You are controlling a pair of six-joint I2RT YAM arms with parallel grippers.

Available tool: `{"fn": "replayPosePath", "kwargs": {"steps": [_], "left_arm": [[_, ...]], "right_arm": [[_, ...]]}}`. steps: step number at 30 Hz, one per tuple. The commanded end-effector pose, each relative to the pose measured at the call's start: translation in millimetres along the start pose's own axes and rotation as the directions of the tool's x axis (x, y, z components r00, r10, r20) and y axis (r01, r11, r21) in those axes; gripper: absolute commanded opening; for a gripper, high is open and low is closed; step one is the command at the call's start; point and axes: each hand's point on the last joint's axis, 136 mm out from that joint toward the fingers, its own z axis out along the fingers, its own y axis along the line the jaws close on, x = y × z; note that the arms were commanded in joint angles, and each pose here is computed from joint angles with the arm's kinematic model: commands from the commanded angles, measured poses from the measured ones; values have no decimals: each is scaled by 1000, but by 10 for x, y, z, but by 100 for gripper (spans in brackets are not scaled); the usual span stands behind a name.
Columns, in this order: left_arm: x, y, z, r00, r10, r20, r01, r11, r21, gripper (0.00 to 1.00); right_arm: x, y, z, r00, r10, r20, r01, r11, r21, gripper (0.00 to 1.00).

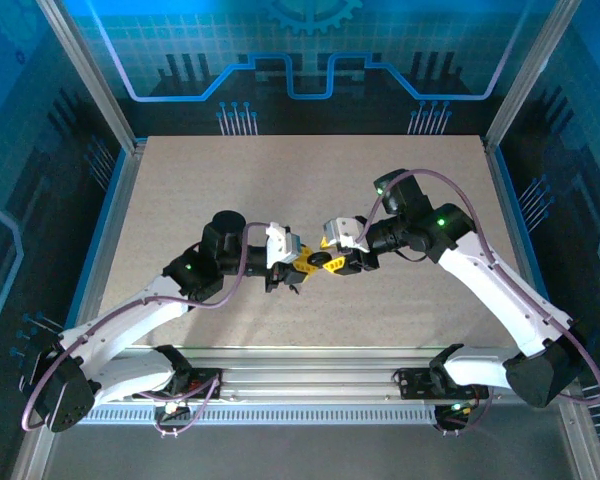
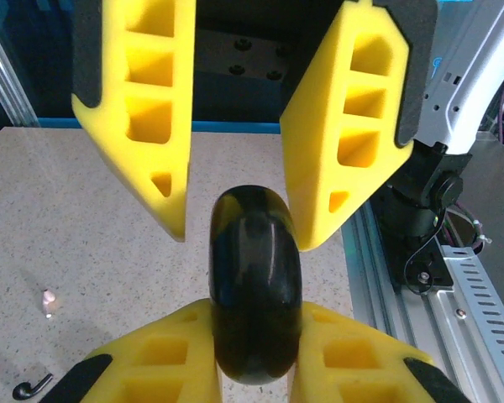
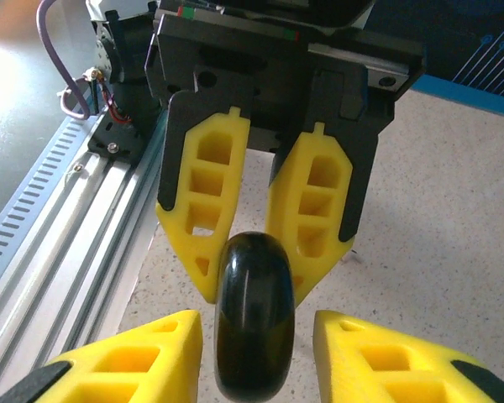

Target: Insert the wireless bluetooth earbuds into the charging case

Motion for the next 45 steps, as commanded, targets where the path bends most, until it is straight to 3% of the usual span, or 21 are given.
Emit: {"fn": "replayPosePath", "kwargs": {"steps": [1,15,34,45], "left_arm": [[-213,-2,-38,998,34,44,-33,999,-11,15],[-201,-26,-45,998,27,49,-27,1000,-5,14],[-205,-6,-52,997,38,61,-37,999,-22,15],[-67,348,-98,992,-39,117,55,989,-140,15]], "right_arm": [[-79,8,0,1000,-21,23,21,1000,13,40],[-30,-347,-141,1000,-3,-31,9,980,200,40],[18,-544,-237,999,32,-19,-25,955,296,40],[-86,-610,-365,995,69,74,-91,928,361,55]]}}
